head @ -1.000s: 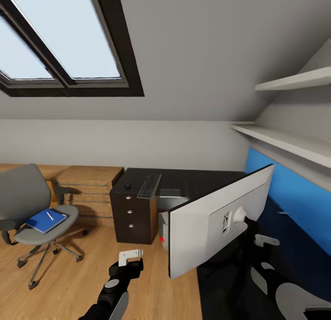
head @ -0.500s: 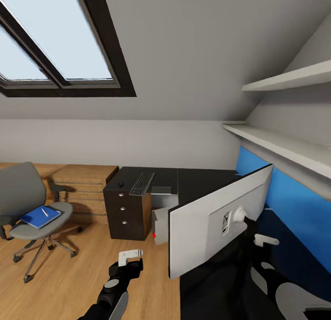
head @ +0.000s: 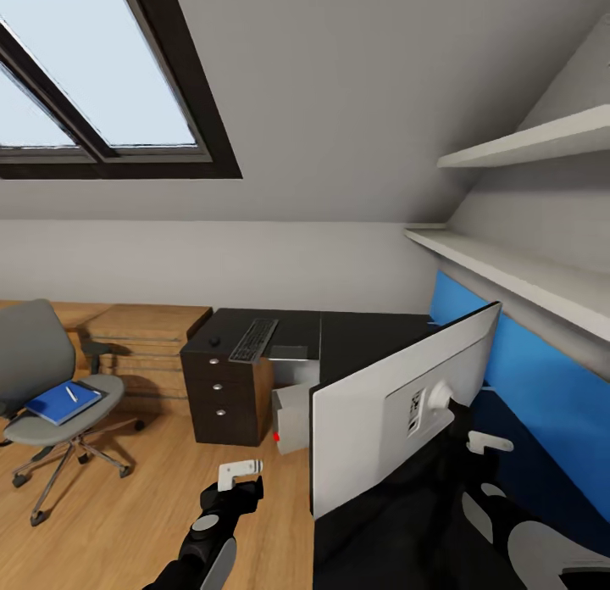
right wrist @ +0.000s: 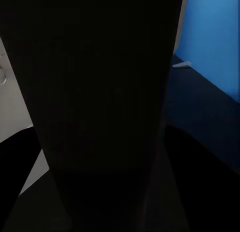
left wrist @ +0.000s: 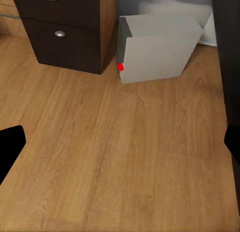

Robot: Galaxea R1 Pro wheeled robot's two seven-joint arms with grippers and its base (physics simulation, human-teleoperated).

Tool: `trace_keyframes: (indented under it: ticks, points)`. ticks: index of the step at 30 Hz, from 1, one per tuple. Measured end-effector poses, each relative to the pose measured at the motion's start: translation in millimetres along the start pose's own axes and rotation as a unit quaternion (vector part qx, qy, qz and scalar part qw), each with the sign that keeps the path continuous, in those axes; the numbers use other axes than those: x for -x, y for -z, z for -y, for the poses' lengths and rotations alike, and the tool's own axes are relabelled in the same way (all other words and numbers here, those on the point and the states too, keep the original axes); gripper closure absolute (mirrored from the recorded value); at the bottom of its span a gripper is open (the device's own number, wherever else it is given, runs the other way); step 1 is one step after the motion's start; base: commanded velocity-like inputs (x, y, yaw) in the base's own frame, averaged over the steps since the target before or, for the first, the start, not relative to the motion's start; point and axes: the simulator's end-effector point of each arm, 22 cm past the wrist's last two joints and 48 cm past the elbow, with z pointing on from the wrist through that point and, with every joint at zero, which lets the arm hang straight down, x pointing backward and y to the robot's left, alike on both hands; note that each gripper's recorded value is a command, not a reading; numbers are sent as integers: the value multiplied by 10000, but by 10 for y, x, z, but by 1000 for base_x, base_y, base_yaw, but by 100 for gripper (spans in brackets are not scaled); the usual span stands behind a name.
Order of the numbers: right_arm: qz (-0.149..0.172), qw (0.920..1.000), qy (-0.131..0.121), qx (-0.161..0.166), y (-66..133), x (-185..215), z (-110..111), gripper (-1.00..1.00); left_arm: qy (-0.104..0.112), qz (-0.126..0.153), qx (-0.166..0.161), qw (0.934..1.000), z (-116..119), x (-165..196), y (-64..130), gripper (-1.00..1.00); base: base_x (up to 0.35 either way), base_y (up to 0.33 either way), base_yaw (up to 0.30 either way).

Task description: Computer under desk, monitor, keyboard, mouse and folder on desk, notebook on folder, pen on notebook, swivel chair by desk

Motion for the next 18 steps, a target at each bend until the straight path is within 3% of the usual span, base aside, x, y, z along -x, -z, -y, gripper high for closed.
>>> trace_keyframes:
  ticks: [11,18]
  points:
    - [2,10000,-23,-96,0,-2,51,100,0,-1,0,10000,0,-1,-1,-100,1,-248,0]
    - [1,10000,-11,-87,-1,0,48,100,6,-4,-2,10000,1,-2,0,-100,0,-63,0]
